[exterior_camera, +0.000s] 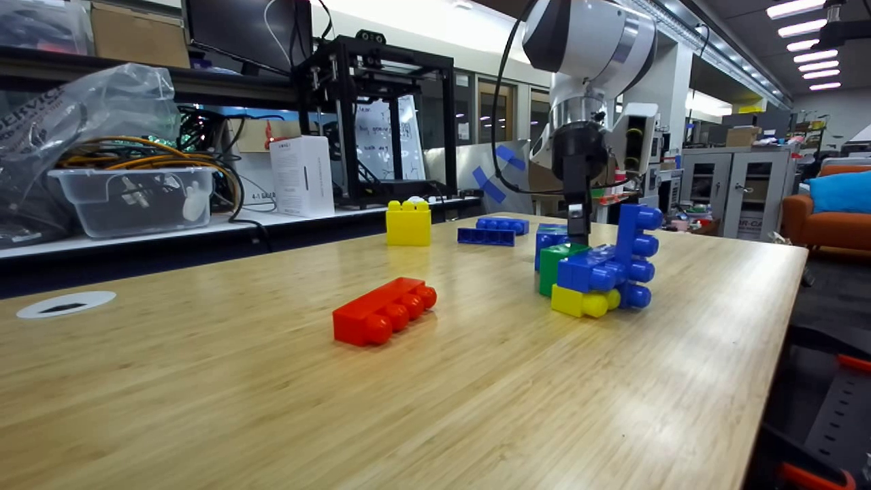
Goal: Knock down the building blocks
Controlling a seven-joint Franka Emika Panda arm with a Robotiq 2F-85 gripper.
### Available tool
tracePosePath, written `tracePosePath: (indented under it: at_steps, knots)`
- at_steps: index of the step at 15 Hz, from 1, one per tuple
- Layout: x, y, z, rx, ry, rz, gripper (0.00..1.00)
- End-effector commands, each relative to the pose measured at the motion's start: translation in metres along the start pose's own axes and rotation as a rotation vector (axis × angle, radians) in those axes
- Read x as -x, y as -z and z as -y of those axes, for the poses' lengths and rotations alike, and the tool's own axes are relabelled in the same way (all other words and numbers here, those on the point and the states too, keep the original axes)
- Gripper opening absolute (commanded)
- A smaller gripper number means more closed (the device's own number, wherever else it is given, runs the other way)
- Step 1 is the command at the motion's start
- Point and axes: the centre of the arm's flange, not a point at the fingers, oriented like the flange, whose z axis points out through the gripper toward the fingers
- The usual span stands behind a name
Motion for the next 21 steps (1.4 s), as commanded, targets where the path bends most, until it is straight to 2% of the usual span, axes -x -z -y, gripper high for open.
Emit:
tracePosePath:
  at_steps: [1,7,14,17,21]
  knots:
    - [0.0,0.022,-0.008,0.052,-0.02,-0.047,0.42]
    - [-0.008,0.067,-0.036,0.234,-0.055,-0.204,0.42]
    - [-0.019,0.087,-0.043,0.421,-0.092,-0.316,0.42]
    - [-0.022,0.099,-0.038,0.446,-0.121,-0.346,0.42]
    - [-0.026,0.113,-0.02,0.453,-0.137,-0.335,0.42]
